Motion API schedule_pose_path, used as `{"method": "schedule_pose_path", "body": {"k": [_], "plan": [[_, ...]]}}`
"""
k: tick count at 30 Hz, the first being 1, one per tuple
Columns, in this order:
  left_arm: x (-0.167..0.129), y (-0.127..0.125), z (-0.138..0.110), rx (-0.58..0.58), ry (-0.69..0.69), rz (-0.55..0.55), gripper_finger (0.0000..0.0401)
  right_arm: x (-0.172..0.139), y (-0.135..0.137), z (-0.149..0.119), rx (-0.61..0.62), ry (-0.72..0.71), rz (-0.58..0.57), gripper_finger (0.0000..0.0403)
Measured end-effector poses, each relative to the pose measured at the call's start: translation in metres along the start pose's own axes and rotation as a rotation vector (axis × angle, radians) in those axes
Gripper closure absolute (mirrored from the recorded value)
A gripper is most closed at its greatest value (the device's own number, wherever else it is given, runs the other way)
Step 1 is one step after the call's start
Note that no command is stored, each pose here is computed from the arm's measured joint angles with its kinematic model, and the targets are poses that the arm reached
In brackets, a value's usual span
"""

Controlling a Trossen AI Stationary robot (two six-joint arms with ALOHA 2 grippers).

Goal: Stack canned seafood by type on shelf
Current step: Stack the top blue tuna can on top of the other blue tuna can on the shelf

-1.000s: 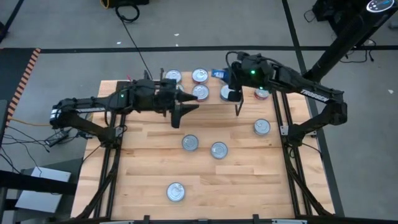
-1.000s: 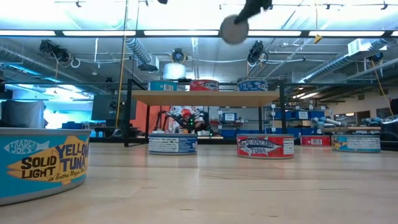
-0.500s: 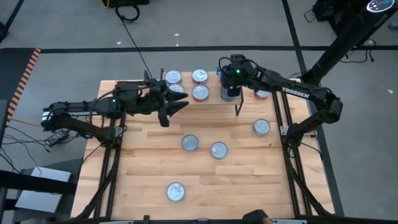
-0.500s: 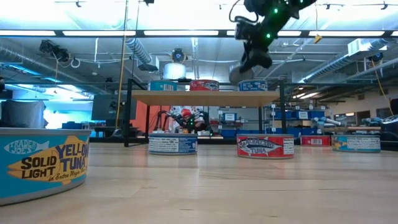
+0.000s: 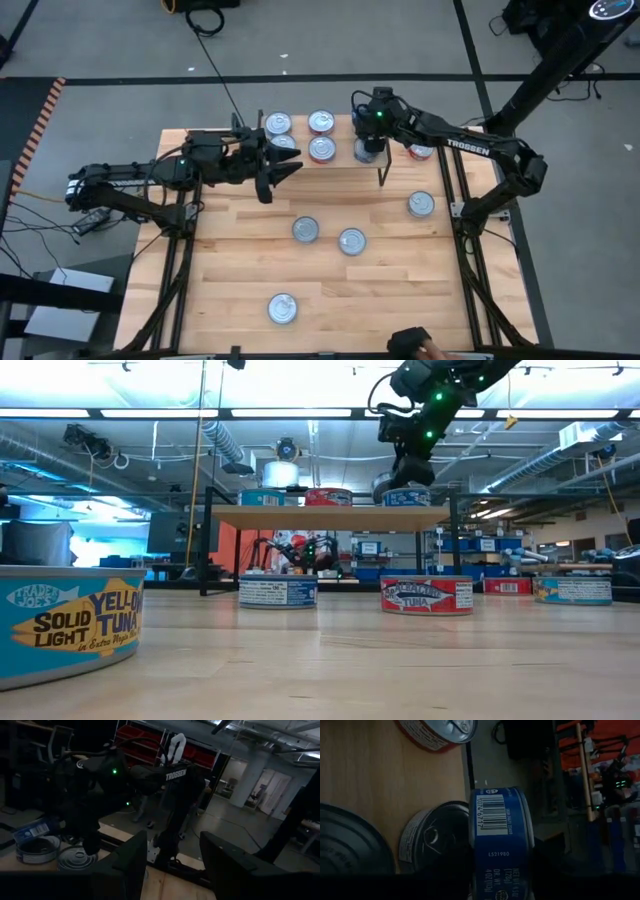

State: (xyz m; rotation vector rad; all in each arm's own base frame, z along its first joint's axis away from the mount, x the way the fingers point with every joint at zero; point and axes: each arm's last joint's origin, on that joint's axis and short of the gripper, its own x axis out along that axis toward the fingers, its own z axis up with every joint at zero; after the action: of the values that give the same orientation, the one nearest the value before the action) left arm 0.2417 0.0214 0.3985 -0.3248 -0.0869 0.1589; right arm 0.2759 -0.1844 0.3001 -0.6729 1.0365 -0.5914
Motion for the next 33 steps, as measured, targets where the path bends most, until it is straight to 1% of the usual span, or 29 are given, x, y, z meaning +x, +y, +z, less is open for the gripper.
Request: {"method": "schedule_pose_path", "body": {"k": [4, 6, 8, 10, 15, 23, 27, 33], "plan": [[0.0000, 0.0000, 0.0001, -0.001, -0.001, 0.000, 0.0215, 0.0016, 0.0037, -0.0011, 0.015, -0.004, 0.042, 0.0181], [0.0001, 0.0000, -0.0001, -0.001, 0.000, 0.000, 0.0215, 0.0007, 0.0034, -0.0009, 0.032, -0.007, 0.042, 0.0165], [0.0001, 0.0000, 0.0000, -0.001, 0.000, 0.000, 0.0215, 0.0002, 0.0040, -0.0017, 0.039, -0.003, 0.054, 0.0158], [0.0001, 0.0000, -0.0001, -0.001, 0.000, 0.000, 0.0215, 0.0004, 0.0060, -0.0031, 0.035, 0.005, 0.079, 0.0156], [0.0001, 0.0000, -0.0001, -0.004, 0.000, 0.000, 0.0215, 0.0001, 0.0082, -0.0052, 0.029, 0.024, 0.102, 0.0158], [0.0002, -0.0002, -0.0005, -0.020, 0.007, -0.010, 0.0215, 0.0001, 0.0083, -0.0053, 0.068, 0.027, 0.103, 0.0157], [0.0002, -0.0003, -0.0005, -0.025, 0.008, -0.015, 0.0215, 0.0001, 0.0087, -0.0059, 0.066, 0.036, 0.103, 0.0157], [0.0002, -0.0013, -0.0009, -0.028, 0.021, -0.049, 0.0215, -0.0002, 0.0083, -0.0067, 0.076, 0.057, 0.089, 0.0157]]}}
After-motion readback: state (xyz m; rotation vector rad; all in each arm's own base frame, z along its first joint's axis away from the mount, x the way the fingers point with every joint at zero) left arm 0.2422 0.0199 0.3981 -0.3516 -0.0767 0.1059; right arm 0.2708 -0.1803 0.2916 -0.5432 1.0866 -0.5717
